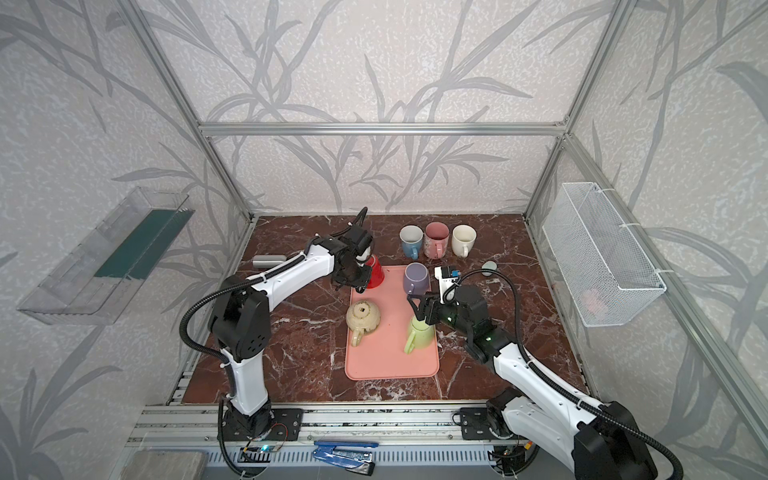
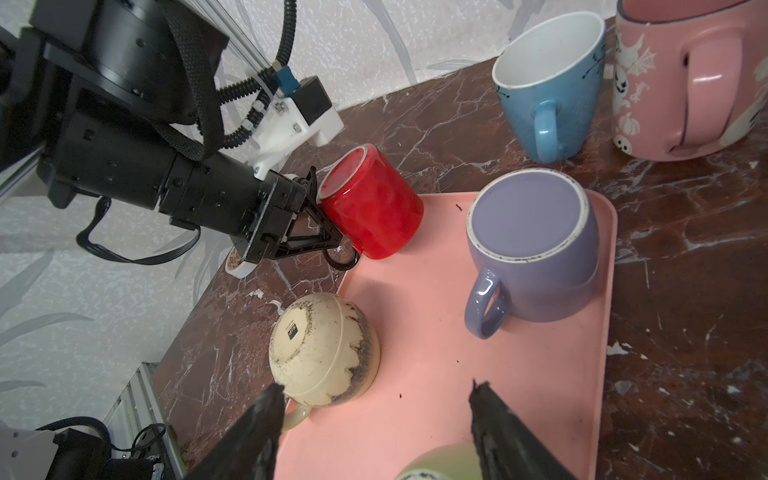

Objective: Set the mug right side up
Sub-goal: 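Lift the red mug off the tray with the left gripper, tilting it sideways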

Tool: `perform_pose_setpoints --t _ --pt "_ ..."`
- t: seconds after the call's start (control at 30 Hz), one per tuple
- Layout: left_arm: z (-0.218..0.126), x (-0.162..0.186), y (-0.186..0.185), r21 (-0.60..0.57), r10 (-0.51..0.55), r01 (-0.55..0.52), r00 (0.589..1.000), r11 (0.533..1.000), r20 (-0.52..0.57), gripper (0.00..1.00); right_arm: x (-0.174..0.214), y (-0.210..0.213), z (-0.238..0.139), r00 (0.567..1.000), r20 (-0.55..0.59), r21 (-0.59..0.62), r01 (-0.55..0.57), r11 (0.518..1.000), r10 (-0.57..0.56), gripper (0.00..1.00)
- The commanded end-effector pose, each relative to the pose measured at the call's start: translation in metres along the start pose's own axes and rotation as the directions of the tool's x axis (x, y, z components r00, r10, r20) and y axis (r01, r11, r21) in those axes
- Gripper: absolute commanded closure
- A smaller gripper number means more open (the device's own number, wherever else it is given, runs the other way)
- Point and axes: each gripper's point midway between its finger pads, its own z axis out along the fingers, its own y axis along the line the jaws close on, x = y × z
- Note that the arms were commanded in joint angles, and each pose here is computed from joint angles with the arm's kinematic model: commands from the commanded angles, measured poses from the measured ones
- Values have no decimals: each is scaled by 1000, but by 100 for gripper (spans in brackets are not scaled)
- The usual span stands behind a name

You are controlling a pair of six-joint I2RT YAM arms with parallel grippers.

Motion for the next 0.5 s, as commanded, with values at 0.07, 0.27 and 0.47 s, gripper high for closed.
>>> perform_pose_setpoints --t 0.07,0.27,0.47 --pt "-40 -22 -9 67 -28 18 989 998 146 100 1 1 0 1000 6 -8 16 1000 -16 29" --pt "-59 -27 -20 153 -39 5 974 988 222 100 2 12 4 1000 -13 -71 28 997 -29 29" --pt "-88 -29 -27 223 -56 -13 953 975 298 100 -4 27 0 998 3 -141 57 988 -57 29"
